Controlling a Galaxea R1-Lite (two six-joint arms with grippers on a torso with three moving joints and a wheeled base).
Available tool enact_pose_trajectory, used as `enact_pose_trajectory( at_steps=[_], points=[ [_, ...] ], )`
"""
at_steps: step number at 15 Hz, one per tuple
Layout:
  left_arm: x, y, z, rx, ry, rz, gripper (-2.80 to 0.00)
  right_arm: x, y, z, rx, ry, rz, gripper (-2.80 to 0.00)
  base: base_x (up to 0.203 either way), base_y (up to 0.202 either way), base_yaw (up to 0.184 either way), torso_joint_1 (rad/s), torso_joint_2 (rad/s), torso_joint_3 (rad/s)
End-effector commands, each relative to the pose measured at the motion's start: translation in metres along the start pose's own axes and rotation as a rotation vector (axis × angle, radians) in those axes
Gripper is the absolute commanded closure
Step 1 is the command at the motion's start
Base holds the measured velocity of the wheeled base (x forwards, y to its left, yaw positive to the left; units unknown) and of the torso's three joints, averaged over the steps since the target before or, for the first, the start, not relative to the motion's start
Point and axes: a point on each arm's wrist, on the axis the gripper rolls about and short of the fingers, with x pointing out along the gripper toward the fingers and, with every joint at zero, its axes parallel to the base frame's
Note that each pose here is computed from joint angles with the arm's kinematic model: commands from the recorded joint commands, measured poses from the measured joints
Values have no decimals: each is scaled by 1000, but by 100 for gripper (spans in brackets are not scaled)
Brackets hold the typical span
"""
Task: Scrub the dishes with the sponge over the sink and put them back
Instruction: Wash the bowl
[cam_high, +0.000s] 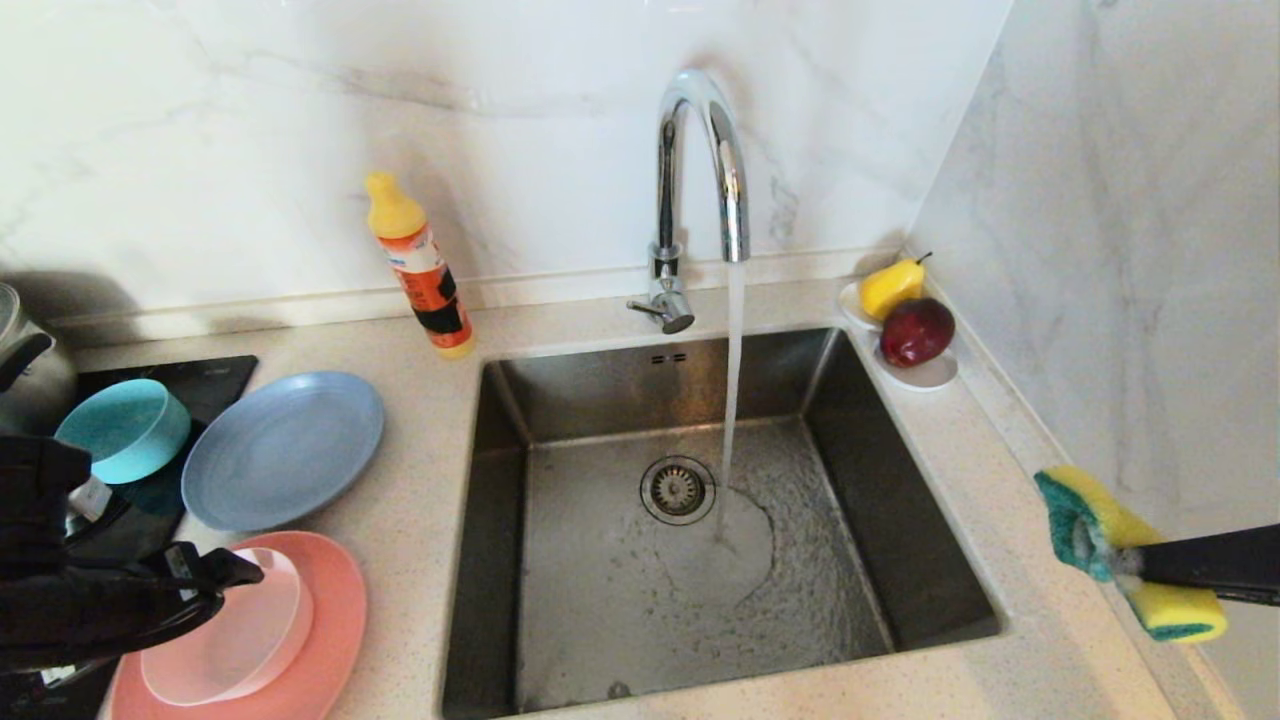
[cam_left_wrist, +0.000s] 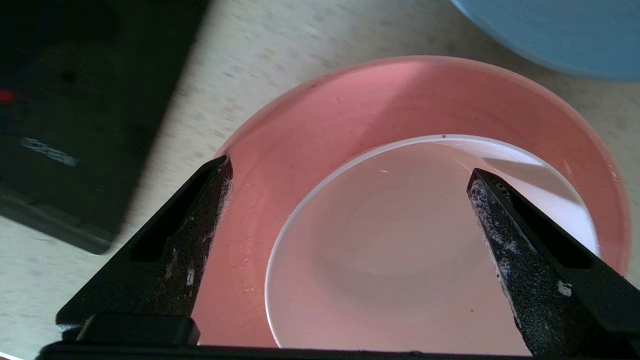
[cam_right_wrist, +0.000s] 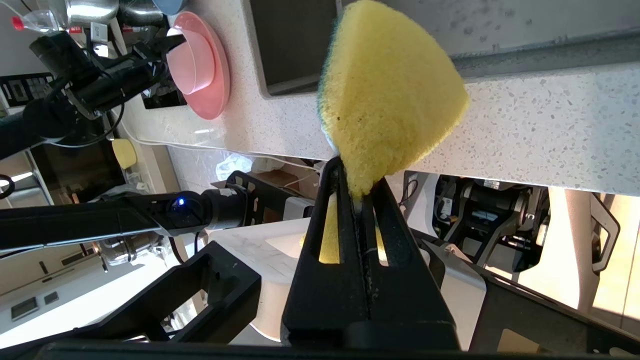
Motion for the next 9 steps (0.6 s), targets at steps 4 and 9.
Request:
enact_pose_trajectory(
  at_steps=[4,9],
  points=[
    [10,14,5,-36,5,41,-280,0,1,0,7,3,5,0,0,0,0,0,0,0],
    [5,15,12,-56,-14,25,-280,1,0,0,10,9,3,0,0,0,0,0,0,0]
  ],
)
